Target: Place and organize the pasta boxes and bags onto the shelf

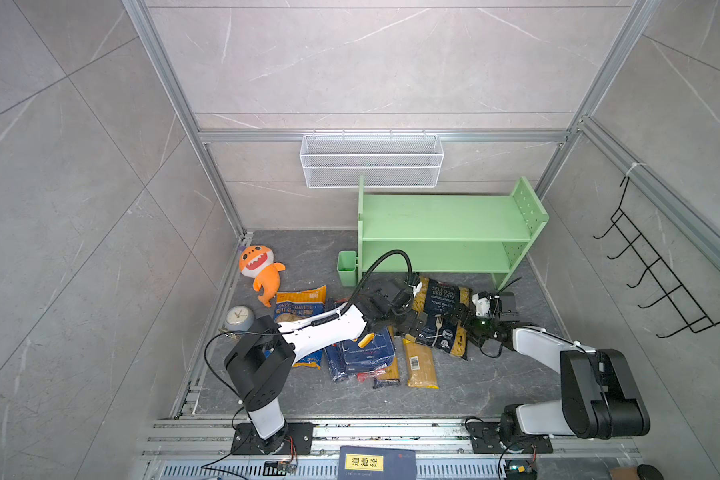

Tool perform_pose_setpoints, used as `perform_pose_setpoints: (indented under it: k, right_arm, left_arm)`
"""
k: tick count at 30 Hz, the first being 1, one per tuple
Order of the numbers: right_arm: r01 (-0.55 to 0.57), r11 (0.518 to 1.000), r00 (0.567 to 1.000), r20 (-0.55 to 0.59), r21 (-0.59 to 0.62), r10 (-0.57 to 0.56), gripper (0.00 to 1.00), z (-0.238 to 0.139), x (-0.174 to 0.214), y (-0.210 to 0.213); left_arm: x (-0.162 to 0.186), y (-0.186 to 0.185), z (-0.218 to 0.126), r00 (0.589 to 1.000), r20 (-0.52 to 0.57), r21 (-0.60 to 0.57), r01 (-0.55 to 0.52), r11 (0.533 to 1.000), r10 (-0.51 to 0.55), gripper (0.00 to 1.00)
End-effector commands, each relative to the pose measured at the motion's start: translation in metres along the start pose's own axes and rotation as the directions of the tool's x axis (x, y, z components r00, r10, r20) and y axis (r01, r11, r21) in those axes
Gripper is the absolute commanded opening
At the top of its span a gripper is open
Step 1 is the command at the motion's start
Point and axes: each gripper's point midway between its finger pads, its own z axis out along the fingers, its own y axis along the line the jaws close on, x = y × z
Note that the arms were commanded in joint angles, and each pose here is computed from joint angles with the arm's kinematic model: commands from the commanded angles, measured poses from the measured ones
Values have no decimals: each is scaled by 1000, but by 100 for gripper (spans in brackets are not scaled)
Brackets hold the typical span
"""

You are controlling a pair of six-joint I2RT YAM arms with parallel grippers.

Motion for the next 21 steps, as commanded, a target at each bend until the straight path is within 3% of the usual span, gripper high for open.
perform_pose_setpoints:
  k: [1, 12, 21]
  right_arm:
    - [-71, 997, 984, -163, 10, 72, 99, 8, 45, -17]
    - [-81, 996, 973, -215, 32, 86, 99, 9, 49, -20]
    - [-89, 996, 969, -229, 33, 94, 99, 11, 49, -20]
  left_arm:
    - [-19, -12, 7, 999, 36, 56, -38, 998, 36, 96]
    - [3, -26, 43, 998, -64, 154, 14, 988, -4, 93]
    - [12, -6, 50, 996, -79, 98, 53, 994, -45, 92]
